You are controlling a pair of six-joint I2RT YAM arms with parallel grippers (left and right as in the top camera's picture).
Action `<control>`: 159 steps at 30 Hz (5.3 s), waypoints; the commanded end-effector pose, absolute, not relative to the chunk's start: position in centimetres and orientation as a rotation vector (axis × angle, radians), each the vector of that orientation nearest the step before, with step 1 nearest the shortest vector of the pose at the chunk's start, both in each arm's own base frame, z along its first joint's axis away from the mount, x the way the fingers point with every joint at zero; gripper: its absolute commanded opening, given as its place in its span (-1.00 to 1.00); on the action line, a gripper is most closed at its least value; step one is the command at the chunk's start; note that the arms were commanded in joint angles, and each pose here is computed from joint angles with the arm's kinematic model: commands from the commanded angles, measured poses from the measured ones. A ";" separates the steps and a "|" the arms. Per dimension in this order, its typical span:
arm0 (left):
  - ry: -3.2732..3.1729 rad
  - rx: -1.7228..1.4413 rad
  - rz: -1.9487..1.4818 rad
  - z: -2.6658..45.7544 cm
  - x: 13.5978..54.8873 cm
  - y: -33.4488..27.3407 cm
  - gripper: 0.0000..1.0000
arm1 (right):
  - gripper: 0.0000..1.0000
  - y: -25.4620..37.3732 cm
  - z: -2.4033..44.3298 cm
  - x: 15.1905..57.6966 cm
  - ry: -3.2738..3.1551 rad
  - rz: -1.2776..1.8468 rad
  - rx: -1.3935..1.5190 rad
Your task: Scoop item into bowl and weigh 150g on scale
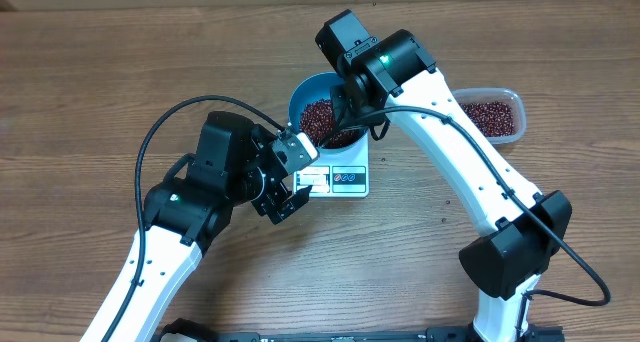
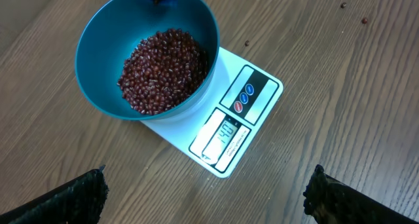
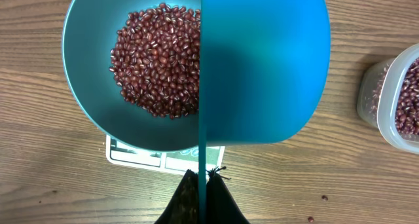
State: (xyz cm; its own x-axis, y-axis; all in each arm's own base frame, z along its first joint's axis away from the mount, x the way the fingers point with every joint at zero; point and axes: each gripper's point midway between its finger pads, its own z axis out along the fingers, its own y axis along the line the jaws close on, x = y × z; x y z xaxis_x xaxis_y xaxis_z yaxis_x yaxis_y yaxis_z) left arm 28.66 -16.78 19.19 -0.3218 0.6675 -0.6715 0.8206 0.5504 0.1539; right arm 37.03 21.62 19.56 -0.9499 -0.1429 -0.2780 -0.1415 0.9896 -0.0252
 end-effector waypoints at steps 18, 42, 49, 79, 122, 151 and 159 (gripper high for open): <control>2.070 1.166 -0.289 20.2 29.1 -16.9 0.99 | -0.92 22.0 21.6 36.8 2.803 0.028 -0.196; 2.070 1.166 -0.289 20.2 29.1 -16.9 0.99 | -0.92 21.6 21.6 36.7 2.799 -0.022 -0.201; 2.070 1.167 -0.289 20.2 29.1 -16.9 0.99 | -0.92 21.4 21.6 36.6 2.798 -0.036 -0.207; 2.070 1.167 -0.289 20.2 29.1 -16.9 0.98 | -0.92 21.3 21.7 36.7 2.793 -0.052 -0.199; 2.070 1.167 -0.289 20.2 29.1 -16.9 0.99 | -0.92 21.5 21.7 36.6 2.778 -0.079 -0.250; 2.071 1.166 -0.289 20.2 29.1 -16.9 0.99 | -0.92 21.5 21.7 36.6 2.779 -0.077 -0.250; 2.070 1.166 -0.289 20.2 29.1 -16.9 0.99 | -0.92 23.9 21.5 35.9 2.858 0.230 -0.231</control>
State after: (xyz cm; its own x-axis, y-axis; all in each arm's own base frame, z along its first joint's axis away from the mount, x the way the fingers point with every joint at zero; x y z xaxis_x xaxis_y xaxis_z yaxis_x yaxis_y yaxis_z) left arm 28.66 -16.78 19.19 -0.3218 0.6675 -0.6715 0.8206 0.5504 0.1539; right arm 36.02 23.09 19.45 -0.9494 -0.1784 -0.2583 -0.1870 0.9823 0.0088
